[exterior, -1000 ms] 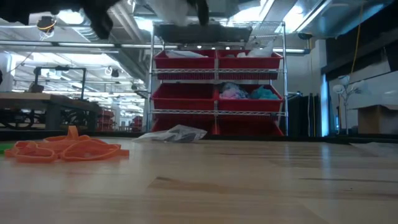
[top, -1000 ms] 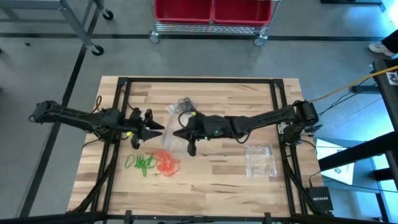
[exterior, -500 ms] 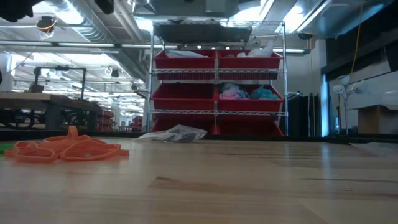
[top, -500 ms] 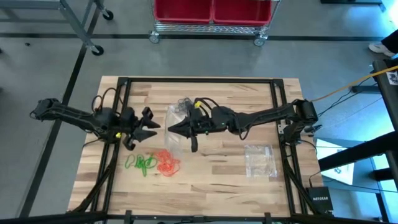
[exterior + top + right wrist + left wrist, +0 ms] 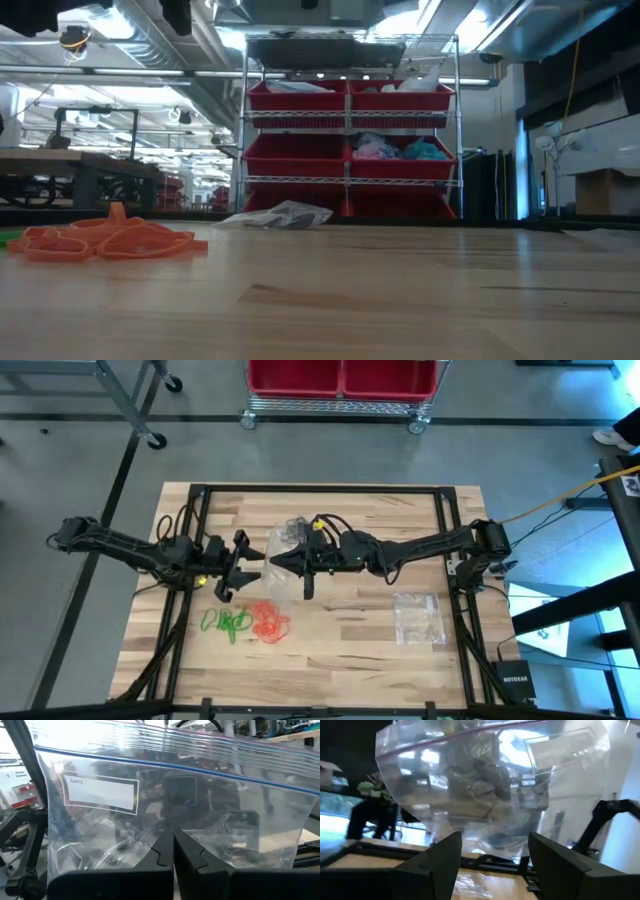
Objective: Sort rubber bands
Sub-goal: Open the transparent zip bag
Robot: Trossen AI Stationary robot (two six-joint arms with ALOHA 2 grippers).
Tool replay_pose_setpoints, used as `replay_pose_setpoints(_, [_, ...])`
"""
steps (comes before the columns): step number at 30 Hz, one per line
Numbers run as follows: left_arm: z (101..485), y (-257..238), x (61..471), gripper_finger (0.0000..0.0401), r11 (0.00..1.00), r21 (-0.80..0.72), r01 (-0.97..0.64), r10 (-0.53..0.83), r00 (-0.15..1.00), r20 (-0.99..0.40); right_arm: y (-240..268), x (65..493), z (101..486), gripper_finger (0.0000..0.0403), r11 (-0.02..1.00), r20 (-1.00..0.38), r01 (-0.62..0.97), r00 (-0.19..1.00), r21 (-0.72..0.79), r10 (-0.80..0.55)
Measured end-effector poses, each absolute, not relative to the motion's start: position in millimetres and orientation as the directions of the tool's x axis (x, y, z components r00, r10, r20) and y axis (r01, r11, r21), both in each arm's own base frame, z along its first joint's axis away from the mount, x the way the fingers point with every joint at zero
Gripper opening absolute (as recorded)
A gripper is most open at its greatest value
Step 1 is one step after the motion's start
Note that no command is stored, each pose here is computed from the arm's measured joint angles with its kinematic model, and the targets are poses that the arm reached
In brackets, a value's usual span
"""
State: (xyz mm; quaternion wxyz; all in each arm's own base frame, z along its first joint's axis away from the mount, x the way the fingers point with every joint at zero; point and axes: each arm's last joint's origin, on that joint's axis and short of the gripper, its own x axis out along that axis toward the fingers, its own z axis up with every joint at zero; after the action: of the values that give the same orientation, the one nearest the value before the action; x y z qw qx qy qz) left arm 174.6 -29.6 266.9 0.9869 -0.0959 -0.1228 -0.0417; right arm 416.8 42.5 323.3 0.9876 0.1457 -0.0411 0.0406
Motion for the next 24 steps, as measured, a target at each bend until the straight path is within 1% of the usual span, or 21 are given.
replay_pose_setpoints(2, [269.5, -29.2, 175.7, 0.0223, 0.984, -0.157, 0.08, -0.037, 0.965, 0.258, 42.5, 416.8, 323.3, 0.0, 0.95, 0.093, -0.093, 0.993, 0.297, 0.068])
replay_pose_setpoints(10, [274.1, -30.6, 183.6, 0.0224, 0.997, -0.061, 0.049, -0.033, 0.968, 0.249, 41.7, 417.0, 323.1, 0.0, 0.942, 0.091, -0.07, 0.995, 0.329, 0.042])
replay_pose_setpoints(19, [278.5, -30.7, 185.7, 0.0223, 0.998, -0.057, 0.04, -0.024, 0.967, 0.254, 41.2, 417.4, 320.3, 0.0, 0.949, 0.066, -0.044, 0.998, 0.312, 0.025])
replay_pose_setpoints(21, [278.5, -30.6, 185.7, 0.0218, 0.998, -0.056, 0.037, -0.022, 0.967, 0.254, 41.3, 418.0, 319.2, 0.0, 0.949, 0.064, -0.044, 0.998, 0.312, 0.025])
replay_pose_setpoints(24, [278.4, -30.6, 185.8, 0.0197, 0.998, -0.055, 0.037, -0.022, 0.967, 0.252, 41.2, 418.4, 318.2, 0.0, 0.949, 0.059, -0.037, 0.998, 0.312, 0.019])
